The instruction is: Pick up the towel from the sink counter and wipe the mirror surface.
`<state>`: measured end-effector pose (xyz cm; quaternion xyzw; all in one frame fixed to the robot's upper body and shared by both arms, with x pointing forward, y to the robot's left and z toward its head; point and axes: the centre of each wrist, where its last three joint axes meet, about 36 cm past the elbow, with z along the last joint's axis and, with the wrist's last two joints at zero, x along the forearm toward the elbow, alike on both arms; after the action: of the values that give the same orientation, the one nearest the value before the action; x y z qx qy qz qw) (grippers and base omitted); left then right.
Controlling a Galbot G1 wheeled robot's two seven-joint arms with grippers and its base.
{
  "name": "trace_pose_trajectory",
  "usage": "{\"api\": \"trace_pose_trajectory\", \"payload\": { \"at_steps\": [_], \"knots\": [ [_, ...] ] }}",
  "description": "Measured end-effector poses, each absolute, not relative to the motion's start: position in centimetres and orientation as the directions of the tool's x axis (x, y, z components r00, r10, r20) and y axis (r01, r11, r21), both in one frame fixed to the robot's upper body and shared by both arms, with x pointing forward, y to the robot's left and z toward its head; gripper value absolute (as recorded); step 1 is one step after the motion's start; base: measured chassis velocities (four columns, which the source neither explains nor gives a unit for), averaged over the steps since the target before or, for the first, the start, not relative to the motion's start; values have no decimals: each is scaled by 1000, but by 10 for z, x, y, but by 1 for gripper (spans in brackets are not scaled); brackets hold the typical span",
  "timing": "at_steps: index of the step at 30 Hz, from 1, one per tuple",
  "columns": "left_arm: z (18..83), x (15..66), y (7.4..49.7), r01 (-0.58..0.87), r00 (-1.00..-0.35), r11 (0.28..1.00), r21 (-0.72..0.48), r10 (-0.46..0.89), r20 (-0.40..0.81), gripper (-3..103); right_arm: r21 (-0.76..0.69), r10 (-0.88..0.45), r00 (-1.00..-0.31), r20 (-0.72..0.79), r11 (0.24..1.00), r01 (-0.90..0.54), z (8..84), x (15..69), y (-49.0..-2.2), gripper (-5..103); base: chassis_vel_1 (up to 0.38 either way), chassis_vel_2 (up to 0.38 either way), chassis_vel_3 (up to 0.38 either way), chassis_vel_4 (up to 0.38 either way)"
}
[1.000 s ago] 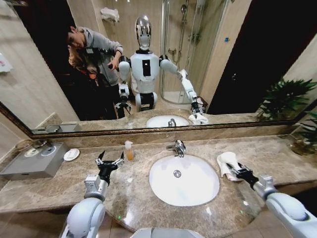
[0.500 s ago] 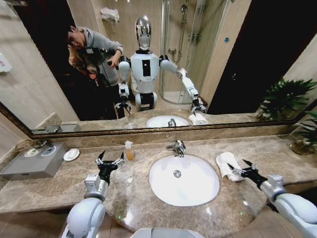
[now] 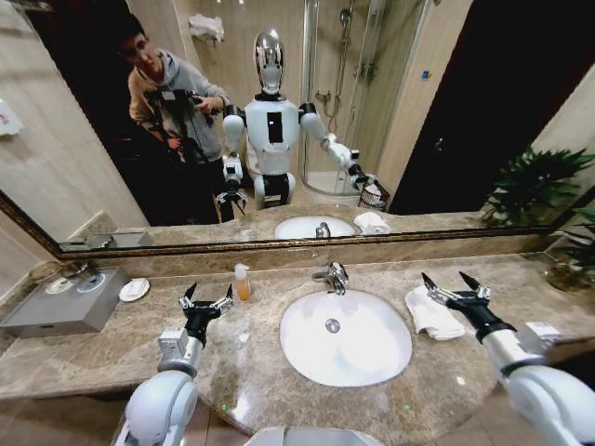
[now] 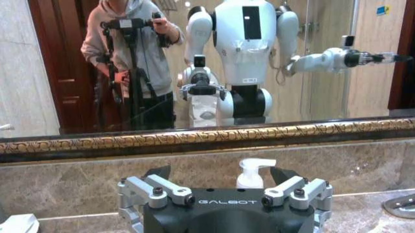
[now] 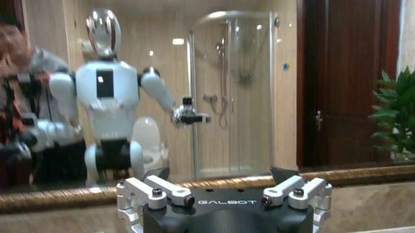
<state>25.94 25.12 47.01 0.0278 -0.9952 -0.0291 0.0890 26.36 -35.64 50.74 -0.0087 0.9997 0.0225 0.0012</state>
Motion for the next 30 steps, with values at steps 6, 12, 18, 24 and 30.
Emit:
{"api": "trace_pose_trajectory", "payload": {
  "at_steps": [6,12,18,24,30],
  "knots": [
    [470,259,251,-50,-983,997,63,-61,175,100,50,-22,-996,-85,998,-26,510,261,-325,100,0,0,0,0],
    [470,259,251,-50,-983,997,63,-61,176,100,87,-44,-991,-127,995,-56,506,259,-282,100,0,0,0,0],
    [470,259,251,-50,-983,997,63,-61,176,100,108,-16,-989,-150,994,-32,503,259,-259,100,0,0,0,0],
    [470,259,251,-50,-983,997,63,-61,175,100,113,-5,-990,-138,993,-21,509,253,-253,100,0,0,0,0],
    [470,259,251,-50,-983,997,63,-61,175,100,142,-53,-995,-88,988,-65,500,243,-238,100,0,0,0,0]
  ]
}}
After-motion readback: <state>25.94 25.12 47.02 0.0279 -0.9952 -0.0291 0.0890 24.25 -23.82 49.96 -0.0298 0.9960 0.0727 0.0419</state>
